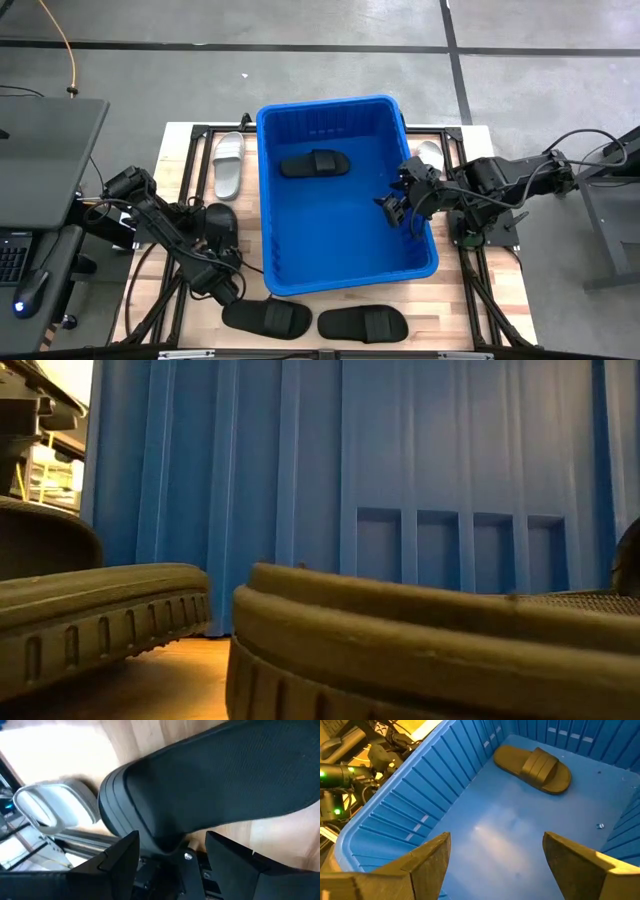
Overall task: Pick and place slides into bin
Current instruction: Put the black slipper into the bin
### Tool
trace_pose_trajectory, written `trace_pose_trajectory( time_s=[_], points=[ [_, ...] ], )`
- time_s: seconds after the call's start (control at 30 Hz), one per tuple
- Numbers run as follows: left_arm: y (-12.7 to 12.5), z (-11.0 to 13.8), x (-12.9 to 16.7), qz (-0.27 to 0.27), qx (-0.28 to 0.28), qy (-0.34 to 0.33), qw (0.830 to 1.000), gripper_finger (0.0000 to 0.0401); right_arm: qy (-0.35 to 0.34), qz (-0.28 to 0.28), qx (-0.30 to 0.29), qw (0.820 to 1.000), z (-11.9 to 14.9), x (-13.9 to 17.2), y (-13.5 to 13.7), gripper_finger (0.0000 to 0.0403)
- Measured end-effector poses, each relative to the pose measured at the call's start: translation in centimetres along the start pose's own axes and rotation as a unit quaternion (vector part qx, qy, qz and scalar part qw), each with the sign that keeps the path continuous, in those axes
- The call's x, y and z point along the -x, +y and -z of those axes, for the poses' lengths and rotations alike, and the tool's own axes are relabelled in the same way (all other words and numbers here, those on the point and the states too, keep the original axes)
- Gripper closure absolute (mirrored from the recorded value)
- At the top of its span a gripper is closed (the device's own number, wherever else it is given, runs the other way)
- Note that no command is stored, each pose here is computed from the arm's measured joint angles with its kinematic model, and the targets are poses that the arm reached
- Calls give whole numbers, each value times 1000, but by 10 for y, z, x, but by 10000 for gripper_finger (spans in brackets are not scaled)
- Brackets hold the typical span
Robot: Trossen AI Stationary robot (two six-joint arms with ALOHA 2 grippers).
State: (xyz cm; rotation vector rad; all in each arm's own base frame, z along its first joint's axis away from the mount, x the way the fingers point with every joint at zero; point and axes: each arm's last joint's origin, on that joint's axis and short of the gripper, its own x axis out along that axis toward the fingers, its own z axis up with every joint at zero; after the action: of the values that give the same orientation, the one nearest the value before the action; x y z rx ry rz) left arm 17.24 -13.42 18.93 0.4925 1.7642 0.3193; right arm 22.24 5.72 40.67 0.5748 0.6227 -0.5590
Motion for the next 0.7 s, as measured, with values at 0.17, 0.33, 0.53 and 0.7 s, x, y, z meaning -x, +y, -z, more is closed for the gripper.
trace_pose_trajectory(
  time_s=[0.17,0.33,0.53,0.7],
  points=[
    [-2,-1,0,21,-30,4,999,185,-10,7,1,1000,-1,0,0,100],
    [-3,-1,0,43,-60,13,997,185,-12,8,1,1000,-1,0,0,100],
    [-4,-1,0,44,-57,10,997,185,-11,7,-2,1000,-1,0,0,100],
    [-5,-3,0,48,-53,-3,997,185,-9,6,4,1000,0,0,0,100]
  ],
)
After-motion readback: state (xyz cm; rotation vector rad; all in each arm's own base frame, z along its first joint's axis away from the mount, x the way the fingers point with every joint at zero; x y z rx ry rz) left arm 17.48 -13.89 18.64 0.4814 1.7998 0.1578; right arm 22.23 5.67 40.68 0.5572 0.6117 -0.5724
